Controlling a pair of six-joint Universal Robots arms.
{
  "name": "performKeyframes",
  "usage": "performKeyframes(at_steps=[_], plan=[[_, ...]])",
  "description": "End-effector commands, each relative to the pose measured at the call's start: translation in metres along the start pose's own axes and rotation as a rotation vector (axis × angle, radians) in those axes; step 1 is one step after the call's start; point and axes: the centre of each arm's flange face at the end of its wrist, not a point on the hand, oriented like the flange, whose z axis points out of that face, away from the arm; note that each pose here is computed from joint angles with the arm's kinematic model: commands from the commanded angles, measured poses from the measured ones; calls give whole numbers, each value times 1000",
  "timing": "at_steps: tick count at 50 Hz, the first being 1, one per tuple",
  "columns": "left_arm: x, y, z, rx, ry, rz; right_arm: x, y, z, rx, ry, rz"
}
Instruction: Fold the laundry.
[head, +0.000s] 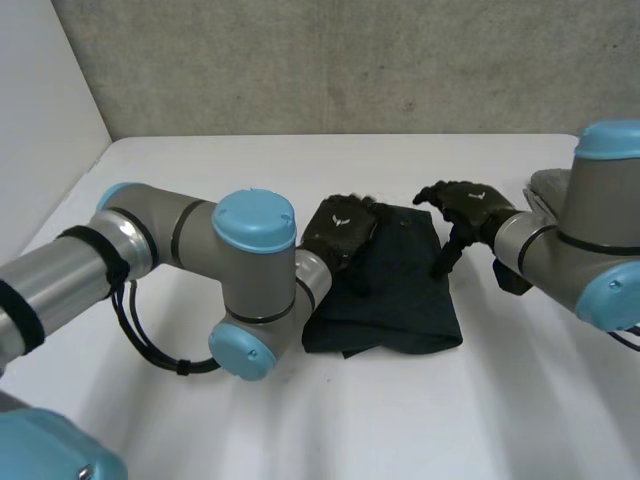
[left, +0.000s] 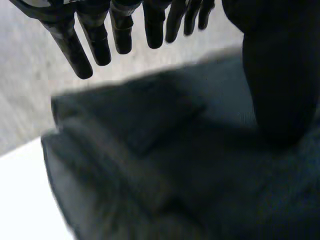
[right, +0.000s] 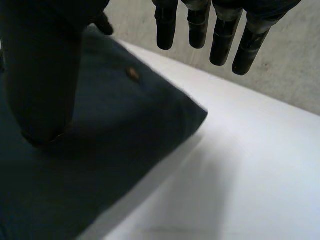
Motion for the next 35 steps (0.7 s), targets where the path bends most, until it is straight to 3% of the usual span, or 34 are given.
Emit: performKeyframes(at_steps=[1, 9, 20, 27, 35], plan=[[-13, 17, -6, -124, -93, 54, -16, 23, 14, -54, -44, -81], [-8, 29, -27, -251, -90, 157, -22, 35, 12, -88, -62, -128], [-8, 28, -36, -270, -97, 162, -24, 45, 8, -116, -46, -210], [-15, -15, -42, -157, -116, 144, -21, 15, -1, -7, -10, -222], [-23, -80, -67, 21, -119, 121, -13, -27, -39, 143, 134, -248]])
